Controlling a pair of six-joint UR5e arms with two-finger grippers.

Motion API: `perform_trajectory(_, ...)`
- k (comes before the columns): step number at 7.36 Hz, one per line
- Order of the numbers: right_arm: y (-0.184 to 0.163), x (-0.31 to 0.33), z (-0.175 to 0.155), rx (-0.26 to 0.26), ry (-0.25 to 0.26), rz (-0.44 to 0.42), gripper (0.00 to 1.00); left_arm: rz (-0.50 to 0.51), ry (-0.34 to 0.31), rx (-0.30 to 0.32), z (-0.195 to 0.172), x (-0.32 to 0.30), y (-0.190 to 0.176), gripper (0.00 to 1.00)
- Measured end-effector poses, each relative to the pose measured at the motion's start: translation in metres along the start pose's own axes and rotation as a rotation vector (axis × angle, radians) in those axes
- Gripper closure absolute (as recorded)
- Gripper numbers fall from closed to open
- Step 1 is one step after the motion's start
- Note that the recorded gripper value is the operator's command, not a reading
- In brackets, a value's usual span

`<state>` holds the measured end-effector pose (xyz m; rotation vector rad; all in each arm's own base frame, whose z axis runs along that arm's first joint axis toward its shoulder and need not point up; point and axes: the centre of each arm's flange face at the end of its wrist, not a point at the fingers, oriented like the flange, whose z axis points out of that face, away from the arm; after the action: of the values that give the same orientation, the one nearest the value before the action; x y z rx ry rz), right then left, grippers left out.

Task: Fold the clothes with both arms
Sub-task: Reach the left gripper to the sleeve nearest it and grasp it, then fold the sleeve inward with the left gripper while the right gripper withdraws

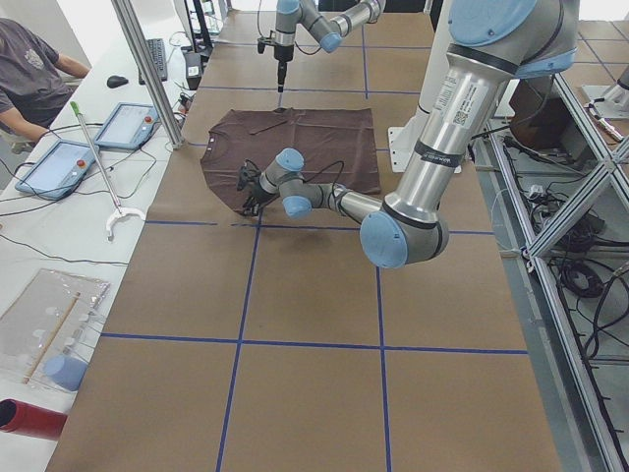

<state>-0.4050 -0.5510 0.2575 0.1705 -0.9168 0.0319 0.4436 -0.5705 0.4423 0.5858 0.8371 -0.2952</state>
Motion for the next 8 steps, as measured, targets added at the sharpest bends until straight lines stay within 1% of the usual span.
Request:
perform_trajectory(2, 0.0, 0.0, 0.0, 0.001, 0.0, -0.001, 0.0, -0.007, 0.007, 0.002, -0.007, 0.02, -0.009, 1.0)
perform_trajectory(4, 0.001, 0.001, 0.001, 0.001, 0.0, 0.0, 0.0, -0.029, -0.017, -0.016, -0.033, 0.09, -0.039, 1.0)
perform_trajectory(5, 0.001, 0.001, 0.001, 0.001, 0.0, 0.001, 0.0, -0.073, -0.015, -0.026, -0.046, 0.129, -0.048, 1.0)
perform_trajectory(6, 0.002, 0.002, 0.002, 0.0, 0.001, 0.001, 0.0, -0.123, 0.002, -0.046, -0.054, 0.166, -0.041, 1.0)
perform_trajectory(7, 0.002, 0.003, 0.003, -0.001, 0.003, 0.002, 0.0, -0.164, 0.016, -0.071, -0.053, 0.198, -0.025, 1.0)
perform_trajectory(8, 0.003, 0.004, 0.004, -0.002, 0.004, 0.002, 0.0, -0.192, 0.014, -0.089, -0.044, 0.222, -0.015, 0.38)
